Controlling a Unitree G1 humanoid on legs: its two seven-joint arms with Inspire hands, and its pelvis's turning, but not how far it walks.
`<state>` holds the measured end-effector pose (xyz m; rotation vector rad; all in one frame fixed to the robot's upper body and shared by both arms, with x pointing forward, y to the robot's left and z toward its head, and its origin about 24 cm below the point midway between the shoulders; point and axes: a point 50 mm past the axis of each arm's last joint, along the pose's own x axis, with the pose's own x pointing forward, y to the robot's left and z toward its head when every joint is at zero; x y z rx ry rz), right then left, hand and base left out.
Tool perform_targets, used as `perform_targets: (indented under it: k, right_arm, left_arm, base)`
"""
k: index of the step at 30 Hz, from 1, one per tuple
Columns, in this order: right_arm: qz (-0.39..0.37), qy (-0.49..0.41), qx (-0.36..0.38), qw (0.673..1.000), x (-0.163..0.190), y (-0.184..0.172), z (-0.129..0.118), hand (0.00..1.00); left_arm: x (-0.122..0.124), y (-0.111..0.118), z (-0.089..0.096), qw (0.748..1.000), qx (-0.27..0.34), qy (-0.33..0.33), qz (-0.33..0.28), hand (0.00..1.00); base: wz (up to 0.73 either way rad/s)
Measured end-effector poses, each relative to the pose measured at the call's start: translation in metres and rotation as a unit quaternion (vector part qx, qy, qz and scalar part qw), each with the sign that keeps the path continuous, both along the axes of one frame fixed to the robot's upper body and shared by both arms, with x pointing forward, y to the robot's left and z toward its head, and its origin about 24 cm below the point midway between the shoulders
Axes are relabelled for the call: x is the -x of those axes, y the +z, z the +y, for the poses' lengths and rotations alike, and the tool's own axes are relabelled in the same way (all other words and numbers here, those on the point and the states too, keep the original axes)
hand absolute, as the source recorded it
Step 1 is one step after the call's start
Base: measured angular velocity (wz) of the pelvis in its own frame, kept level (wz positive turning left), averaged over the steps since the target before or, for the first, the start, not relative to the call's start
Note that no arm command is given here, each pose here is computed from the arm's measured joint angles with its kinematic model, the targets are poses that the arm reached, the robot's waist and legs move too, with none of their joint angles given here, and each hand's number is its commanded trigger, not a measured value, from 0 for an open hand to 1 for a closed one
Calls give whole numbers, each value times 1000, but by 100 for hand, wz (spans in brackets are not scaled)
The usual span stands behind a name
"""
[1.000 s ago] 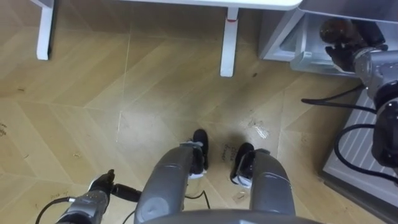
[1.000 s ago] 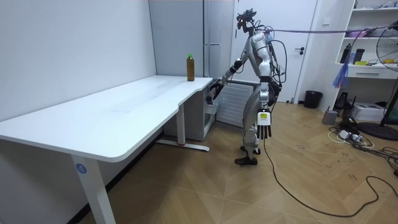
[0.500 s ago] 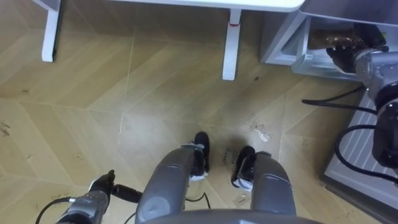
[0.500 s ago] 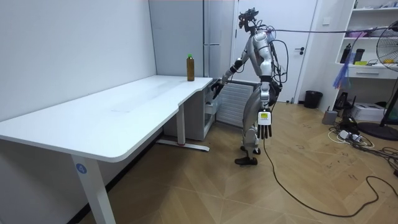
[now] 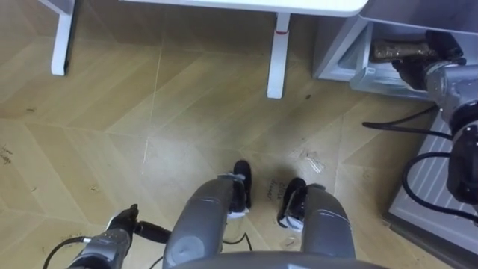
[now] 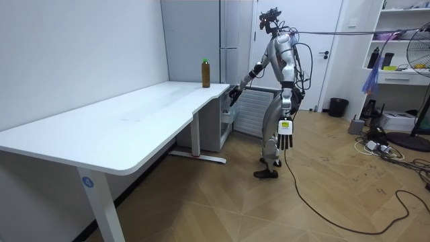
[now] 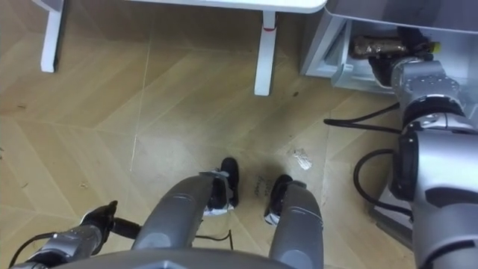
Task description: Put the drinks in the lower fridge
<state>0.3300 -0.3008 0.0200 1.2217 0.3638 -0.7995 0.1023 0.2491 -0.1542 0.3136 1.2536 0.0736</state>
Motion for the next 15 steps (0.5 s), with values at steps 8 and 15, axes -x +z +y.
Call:
perform_targets:
  k: [8, 15]
  right_arm:
    - [11, 0, 6, 1000, 18, -20, -6, 0]
    - [-5, 2, 26, 1000, 37, -37, -13, 0]
  left_arm:
    - [-2, 1, 0, 1000, 5, 8, -6, 0]
    - [-13, 3, -3, 1000, 19, 1, -23, 0]
  base:
    - [0]
    - [0]
